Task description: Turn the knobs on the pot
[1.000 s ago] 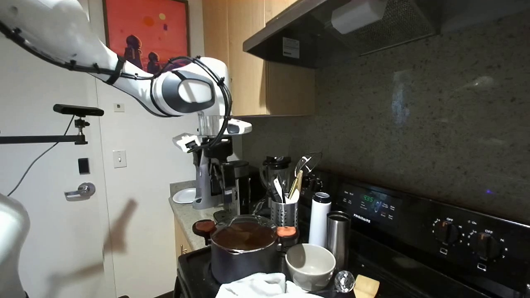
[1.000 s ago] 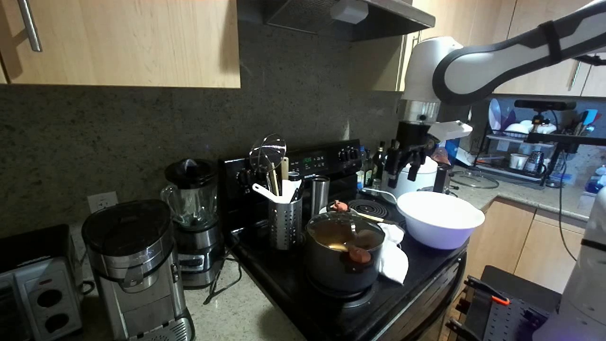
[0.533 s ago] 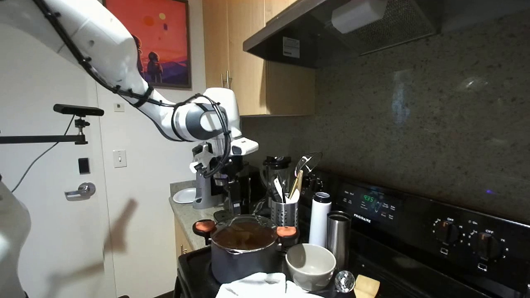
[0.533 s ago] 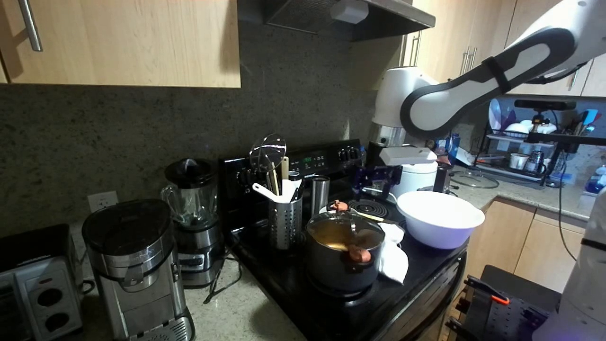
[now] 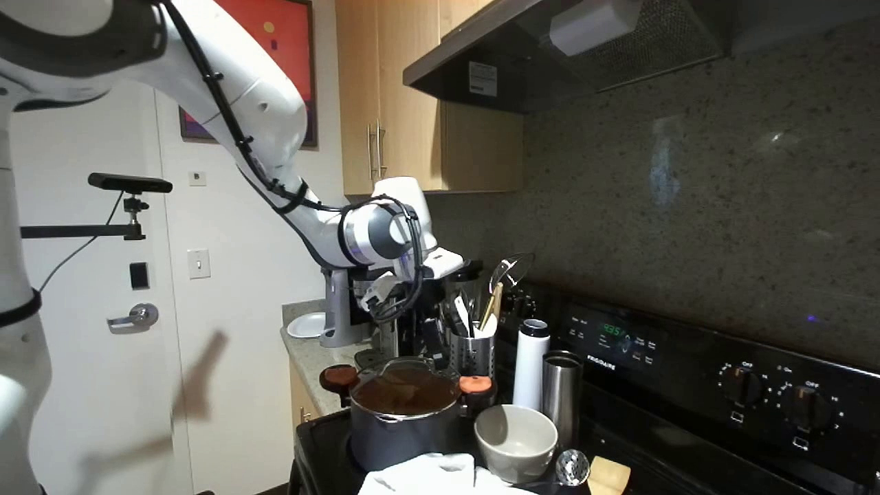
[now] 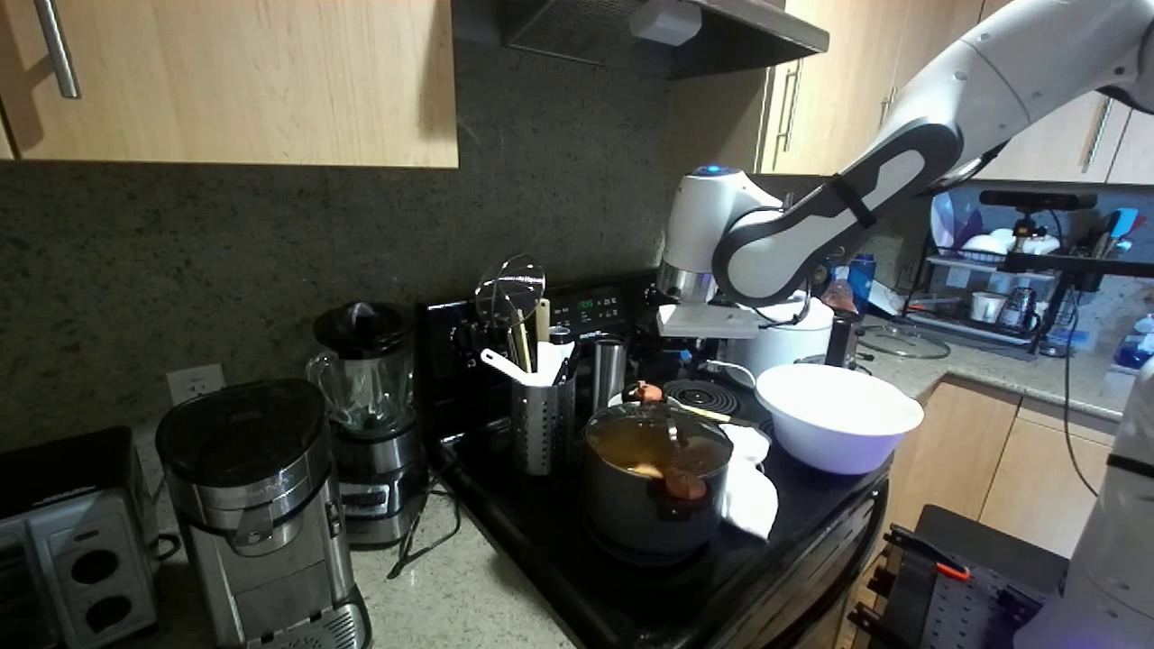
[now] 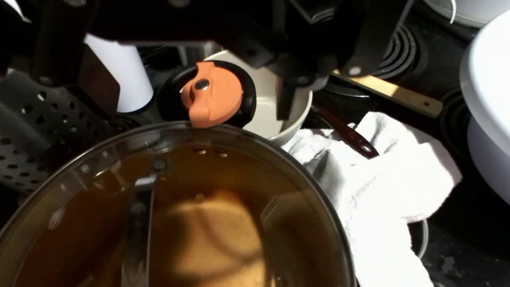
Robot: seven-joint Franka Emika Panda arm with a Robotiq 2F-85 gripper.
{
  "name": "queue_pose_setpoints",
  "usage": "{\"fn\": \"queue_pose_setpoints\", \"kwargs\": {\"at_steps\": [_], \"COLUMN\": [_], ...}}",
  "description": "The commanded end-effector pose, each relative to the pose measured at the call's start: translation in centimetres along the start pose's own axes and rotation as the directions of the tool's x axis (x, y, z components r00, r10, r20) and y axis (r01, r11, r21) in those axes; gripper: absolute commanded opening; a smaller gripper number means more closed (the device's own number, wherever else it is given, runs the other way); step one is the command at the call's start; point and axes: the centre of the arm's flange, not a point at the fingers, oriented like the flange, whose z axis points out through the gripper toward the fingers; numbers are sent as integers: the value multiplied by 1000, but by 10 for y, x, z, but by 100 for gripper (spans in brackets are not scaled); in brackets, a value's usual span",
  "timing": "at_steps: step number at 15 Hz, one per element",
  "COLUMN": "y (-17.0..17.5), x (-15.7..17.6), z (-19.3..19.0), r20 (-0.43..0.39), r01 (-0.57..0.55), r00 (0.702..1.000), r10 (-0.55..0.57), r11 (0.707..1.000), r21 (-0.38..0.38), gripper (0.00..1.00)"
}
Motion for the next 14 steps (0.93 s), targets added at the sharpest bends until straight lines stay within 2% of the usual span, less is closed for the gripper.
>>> {"fn": "queue_pose_setpoints", "kwargs": {"at_steps": [1,7,11,12,14], "y": [-18,-28,-37,-39,-40], "x": [29,44,49,50,52], "z": [24,55,62,61,61], "r20": [-42,-30,-30,-35,-37], "r01": [-69,-91,-79,-80,-80], "r00": [997,996,997,996,996], "r10": [68,90,78,78,79], "r11": [997,995,996,995,995], "r21": [-16,-39,-49,-52,-55], "gripper": [100,100,100,75,66]}}
